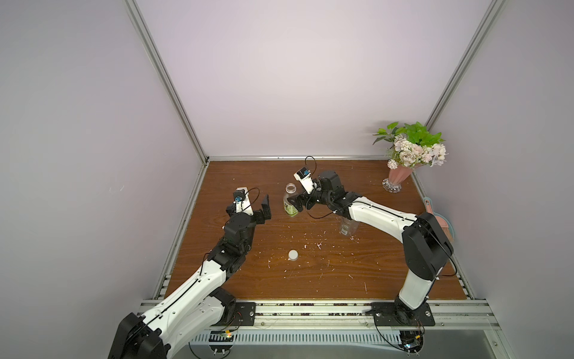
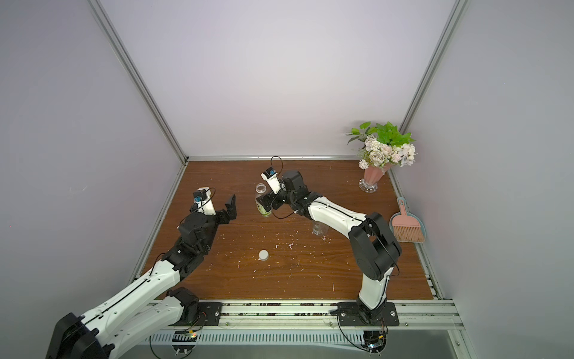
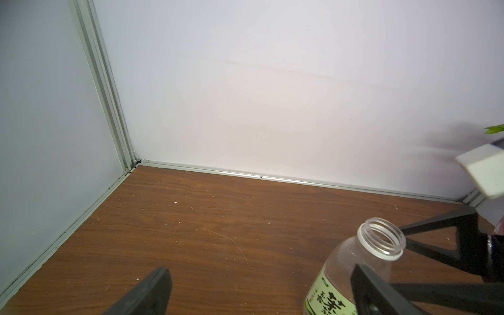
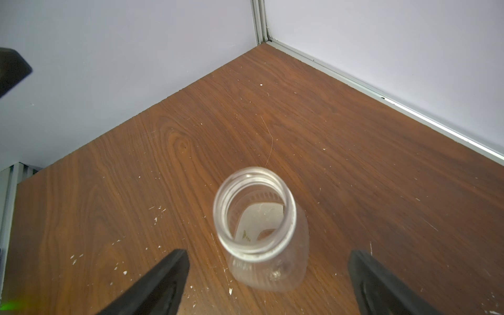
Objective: Screw on the bottle caps
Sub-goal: Pick up the plastic bottle at the center of the board.
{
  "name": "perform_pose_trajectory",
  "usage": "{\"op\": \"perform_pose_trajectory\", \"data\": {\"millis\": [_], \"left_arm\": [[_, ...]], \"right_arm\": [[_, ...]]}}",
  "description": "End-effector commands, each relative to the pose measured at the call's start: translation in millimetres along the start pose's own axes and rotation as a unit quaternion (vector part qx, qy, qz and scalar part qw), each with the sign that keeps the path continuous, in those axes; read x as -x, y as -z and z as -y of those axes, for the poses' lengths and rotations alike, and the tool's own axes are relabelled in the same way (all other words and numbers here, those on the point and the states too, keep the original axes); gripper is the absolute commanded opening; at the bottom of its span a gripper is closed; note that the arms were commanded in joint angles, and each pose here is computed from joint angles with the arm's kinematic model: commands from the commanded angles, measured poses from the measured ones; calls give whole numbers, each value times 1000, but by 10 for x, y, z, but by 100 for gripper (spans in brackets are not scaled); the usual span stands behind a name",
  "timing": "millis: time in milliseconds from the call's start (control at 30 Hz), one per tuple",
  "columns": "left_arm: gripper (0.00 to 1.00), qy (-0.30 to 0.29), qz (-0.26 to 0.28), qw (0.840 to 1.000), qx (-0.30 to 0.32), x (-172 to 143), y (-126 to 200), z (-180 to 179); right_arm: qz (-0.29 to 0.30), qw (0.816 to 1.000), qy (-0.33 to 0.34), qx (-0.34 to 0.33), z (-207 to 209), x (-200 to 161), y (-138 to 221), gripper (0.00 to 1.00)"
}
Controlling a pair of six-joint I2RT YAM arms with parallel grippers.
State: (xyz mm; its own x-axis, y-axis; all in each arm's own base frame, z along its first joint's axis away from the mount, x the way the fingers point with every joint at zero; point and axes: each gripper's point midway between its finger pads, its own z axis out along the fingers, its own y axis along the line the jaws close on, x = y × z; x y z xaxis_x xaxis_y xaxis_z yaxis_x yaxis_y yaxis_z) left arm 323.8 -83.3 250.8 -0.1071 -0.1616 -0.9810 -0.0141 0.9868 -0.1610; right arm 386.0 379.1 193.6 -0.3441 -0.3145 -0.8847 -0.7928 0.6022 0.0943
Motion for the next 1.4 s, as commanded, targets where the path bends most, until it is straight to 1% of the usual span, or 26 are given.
{"op": "perform_pose_trajectory", "data": {"millis": [0,233,400,833,1167,1367], "left_arm": [[99,8,7,1000,9,66,-1,-45],[99,7,7,1000,14,60,-4,-71],[99,7,6,1000,15,50,-5,-75],[99,6,3,1000,18,38,-16,-83],[99,6,2,1000,16,35,-15,-78],[99,7,2,1000,15,31,-16,-78]], "right_arm": [[52,999,3,-8,-6,354,3,99],[60,998,-5,-13,19,360,-73,99],[52,998,-15,-22,67,306,-153,97],[36,999,-23,-12,14,165,-260,93],[27,999,-29,-7,-6,128,-327,86],[25,999,-32,-7,-10,121,-340,79]]}}
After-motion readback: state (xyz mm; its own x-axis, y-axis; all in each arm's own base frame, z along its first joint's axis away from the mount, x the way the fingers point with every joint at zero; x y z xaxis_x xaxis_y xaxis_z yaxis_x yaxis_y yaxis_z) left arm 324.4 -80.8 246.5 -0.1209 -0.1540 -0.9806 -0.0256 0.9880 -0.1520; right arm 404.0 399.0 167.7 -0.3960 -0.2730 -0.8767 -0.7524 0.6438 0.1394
